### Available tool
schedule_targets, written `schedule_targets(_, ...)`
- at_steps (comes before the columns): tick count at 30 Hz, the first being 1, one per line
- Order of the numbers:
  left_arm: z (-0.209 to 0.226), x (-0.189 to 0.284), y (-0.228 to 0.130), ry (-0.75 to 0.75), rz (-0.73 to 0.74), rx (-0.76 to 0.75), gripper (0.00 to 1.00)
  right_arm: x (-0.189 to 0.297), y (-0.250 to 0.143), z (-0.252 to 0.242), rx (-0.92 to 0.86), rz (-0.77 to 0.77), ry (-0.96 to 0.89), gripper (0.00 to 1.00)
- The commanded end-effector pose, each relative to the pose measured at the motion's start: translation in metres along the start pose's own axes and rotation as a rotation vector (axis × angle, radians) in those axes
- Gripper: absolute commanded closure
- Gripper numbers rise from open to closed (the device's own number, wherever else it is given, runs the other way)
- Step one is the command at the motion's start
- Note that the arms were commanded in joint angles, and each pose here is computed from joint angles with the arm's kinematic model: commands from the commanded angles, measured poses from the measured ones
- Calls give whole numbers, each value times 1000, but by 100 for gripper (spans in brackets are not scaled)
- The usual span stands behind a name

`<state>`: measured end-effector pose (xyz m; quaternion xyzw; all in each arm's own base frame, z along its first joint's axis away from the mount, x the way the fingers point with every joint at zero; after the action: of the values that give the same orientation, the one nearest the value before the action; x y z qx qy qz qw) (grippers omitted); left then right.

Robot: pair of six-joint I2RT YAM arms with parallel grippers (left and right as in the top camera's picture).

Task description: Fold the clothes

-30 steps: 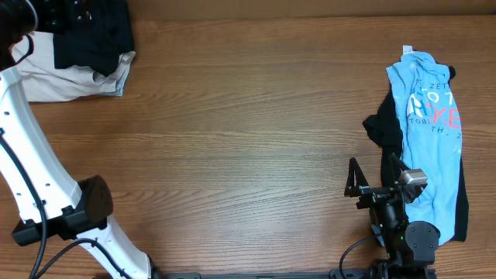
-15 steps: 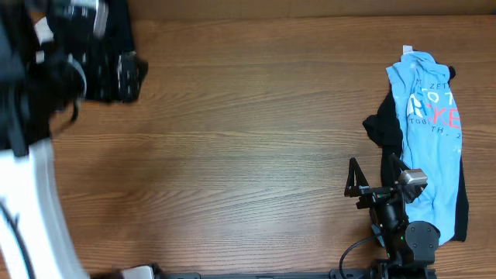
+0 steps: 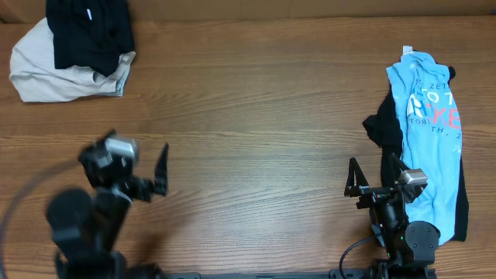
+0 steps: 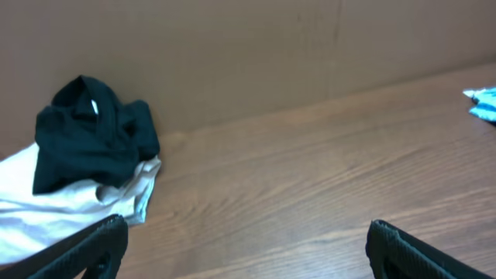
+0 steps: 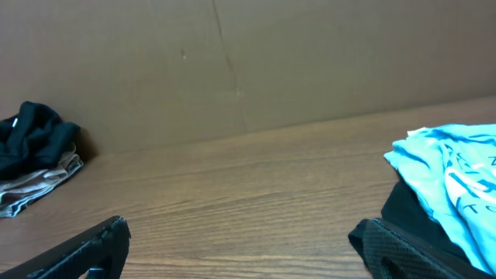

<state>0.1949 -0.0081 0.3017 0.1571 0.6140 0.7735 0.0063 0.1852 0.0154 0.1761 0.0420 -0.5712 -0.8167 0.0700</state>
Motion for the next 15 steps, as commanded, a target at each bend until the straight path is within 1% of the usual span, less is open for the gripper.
schedule_targets(1,-12,2,-41,26,-66,49,0,0,-2,1,-2,-3,11,0)
schedule_targets(3,-18,1,-61,37,-115,59,0,0,-2,1,-2,-3,11,0)
schedule_targets(6,-22,-3,-79,48,-164,59,0,0,-2,1,-2,-3,11,0)
schedule_targets(15,-26,-15,-118,82,-202,75,0,0,-2,1,-2,-3,11,0)
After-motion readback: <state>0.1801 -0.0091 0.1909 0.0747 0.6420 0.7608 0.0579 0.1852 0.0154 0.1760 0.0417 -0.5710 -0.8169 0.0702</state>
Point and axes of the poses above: each gripper's point midway between its finger pads, its own x axis back along the fingers, its own z axis along the line the jaws close on, y = z × x, the point moved 6 cm from there along x, back along the fingers, and after that the axes turned 7 degrees about -x, right-handed, at the moved point
